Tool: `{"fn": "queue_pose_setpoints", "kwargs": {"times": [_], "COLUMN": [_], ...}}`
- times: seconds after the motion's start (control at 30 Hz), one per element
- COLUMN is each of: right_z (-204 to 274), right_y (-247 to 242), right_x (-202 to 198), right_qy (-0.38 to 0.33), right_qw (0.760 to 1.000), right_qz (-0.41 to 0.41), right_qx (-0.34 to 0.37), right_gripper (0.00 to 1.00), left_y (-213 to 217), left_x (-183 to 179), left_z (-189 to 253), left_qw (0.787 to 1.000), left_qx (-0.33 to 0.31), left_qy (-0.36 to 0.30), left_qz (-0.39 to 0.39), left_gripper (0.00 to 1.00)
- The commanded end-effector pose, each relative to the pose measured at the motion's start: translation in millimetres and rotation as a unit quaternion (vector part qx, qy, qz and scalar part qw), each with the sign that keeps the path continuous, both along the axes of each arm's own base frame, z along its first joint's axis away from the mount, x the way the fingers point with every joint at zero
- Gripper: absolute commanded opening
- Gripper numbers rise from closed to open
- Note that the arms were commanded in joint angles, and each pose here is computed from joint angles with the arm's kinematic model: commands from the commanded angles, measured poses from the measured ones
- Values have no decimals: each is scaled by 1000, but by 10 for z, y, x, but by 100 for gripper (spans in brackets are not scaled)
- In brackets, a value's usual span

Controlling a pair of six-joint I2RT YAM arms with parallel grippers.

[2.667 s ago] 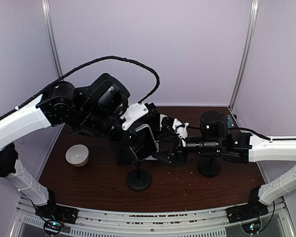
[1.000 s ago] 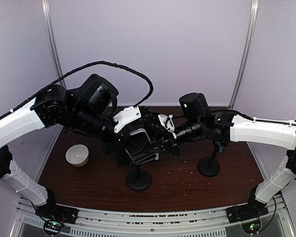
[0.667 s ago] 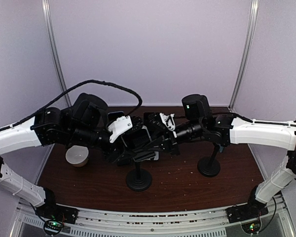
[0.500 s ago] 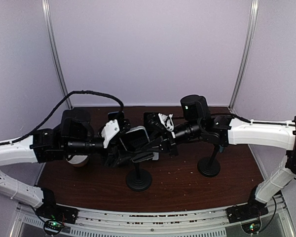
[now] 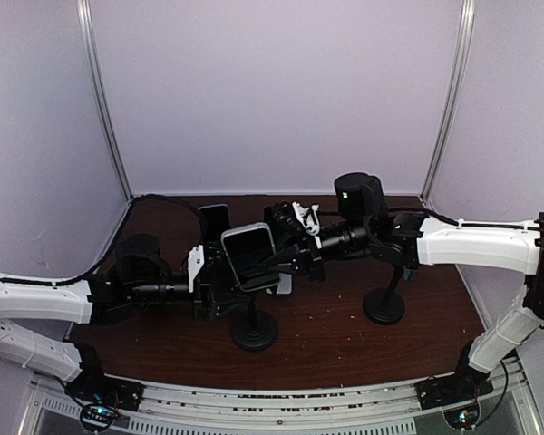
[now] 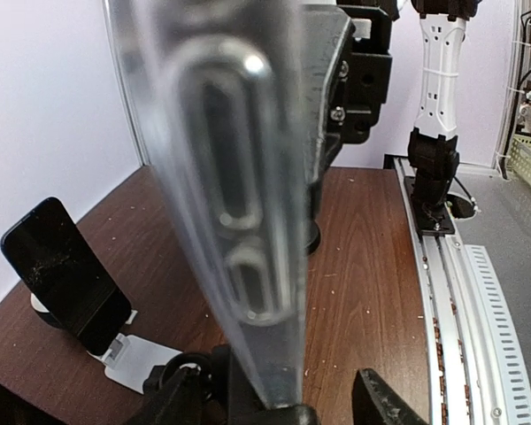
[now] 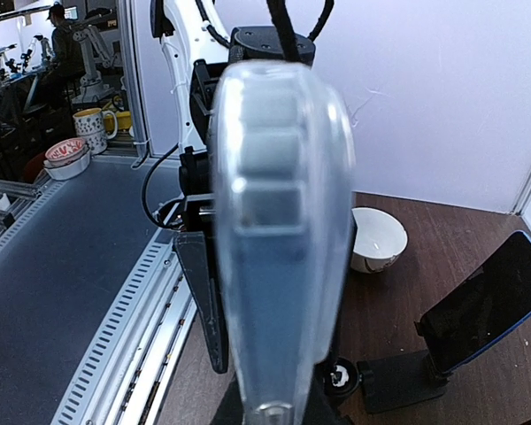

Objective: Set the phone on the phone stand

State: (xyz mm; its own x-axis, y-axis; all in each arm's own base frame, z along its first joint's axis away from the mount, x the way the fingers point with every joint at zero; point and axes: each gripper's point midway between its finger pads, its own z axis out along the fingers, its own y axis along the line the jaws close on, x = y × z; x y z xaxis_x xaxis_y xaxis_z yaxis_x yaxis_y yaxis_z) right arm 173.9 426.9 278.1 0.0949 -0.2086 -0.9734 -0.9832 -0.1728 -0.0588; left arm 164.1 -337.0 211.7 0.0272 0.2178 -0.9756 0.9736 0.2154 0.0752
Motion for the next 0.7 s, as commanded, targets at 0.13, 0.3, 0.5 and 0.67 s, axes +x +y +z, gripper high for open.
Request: {"fn": "queue_pose_setpoints", "kwargs": {"times": [0.13,0.3,0.5,0.67], "right_z": [-77,-42,-78,-147], "right_y": [181,233,307,374], "right_x": [44,-80,-159,-149], "right_qy": [-43,-43,-50,-49], "right_qw": [999,999,999,999], "right_qz": [-27,-7,7,9], "right_qx": [3,11,13,7], "right_gripper": [0,0,0,0], "left_y": [-38,-92,-151,-212], "left_x": [-147,-145,-190,-173], "left_z": [-391,-444,-232,-138], "left_qw": [996,995,995,995], "left_qx": [46,53,21,3], "left_qy": [59,73,49,29], "left_qz": [-41,-52,-84,-93], "left_gripper": [50,34,28,42]}}
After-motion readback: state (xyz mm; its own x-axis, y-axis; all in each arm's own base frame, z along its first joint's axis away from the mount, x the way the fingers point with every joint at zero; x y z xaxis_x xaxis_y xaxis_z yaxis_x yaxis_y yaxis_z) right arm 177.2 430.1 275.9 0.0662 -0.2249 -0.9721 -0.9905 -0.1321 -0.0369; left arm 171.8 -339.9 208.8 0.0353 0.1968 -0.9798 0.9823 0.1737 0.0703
